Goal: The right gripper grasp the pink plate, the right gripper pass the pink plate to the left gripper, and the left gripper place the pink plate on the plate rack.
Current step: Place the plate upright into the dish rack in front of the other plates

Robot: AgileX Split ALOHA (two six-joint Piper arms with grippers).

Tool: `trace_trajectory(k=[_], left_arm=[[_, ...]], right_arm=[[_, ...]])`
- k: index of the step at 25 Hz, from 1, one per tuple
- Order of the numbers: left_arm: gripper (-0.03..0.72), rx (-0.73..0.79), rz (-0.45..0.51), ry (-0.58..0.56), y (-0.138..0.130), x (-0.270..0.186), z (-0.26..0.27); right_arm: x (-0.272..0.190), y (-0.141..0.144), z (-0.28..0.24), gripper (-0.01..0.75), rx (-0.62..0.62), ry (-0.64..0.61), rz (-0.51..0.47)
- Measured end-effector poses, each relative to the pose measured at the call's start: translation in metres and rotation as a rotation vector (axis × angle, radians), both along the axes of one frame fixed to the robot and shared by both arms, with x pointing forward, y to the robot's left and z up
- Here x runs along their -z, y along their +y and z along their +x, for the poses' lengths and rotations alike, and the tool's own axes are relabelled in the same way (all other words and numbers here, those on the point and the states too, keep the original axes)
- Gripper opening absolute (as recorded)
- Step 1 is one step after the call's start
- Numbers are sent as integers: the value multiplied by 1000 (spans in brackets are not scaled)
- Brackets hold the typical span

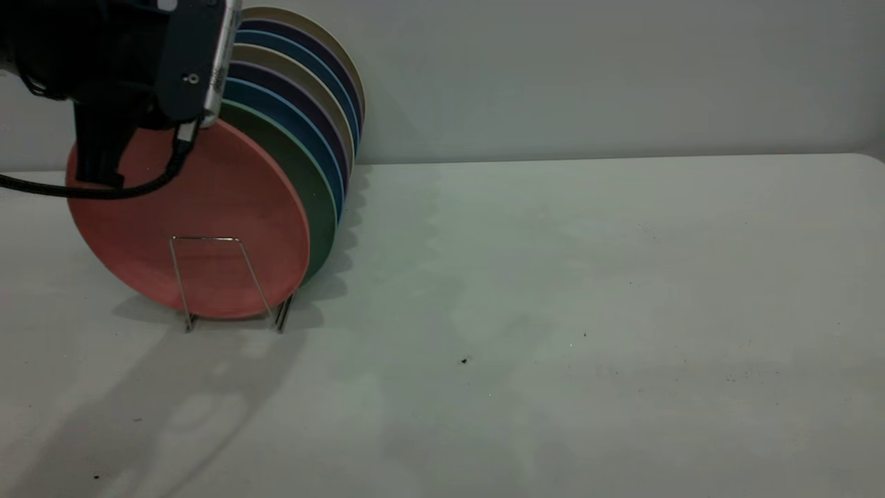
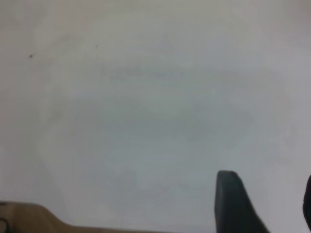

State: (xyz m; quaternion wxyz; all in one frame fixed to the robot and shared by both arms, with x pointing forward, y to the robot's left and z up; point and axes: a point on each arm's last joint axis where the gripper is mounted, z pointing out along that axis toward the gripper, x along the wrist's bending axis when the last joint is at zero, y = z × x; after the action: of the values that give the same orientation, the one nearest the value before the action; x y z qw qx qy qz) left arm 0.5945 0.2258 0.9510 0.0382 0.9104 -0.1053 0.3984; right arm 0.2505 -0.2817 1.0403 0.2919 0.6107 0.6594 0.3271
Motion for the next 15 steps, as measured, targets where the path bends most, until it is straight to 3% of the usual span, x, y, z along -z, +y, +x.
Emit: trace_trajectory(k=[15], left_arm=[[33, -27, -26, 0, 0, 2, 1]], right_arm=[[0, 0, 0, 361, 0, -1, 0]])
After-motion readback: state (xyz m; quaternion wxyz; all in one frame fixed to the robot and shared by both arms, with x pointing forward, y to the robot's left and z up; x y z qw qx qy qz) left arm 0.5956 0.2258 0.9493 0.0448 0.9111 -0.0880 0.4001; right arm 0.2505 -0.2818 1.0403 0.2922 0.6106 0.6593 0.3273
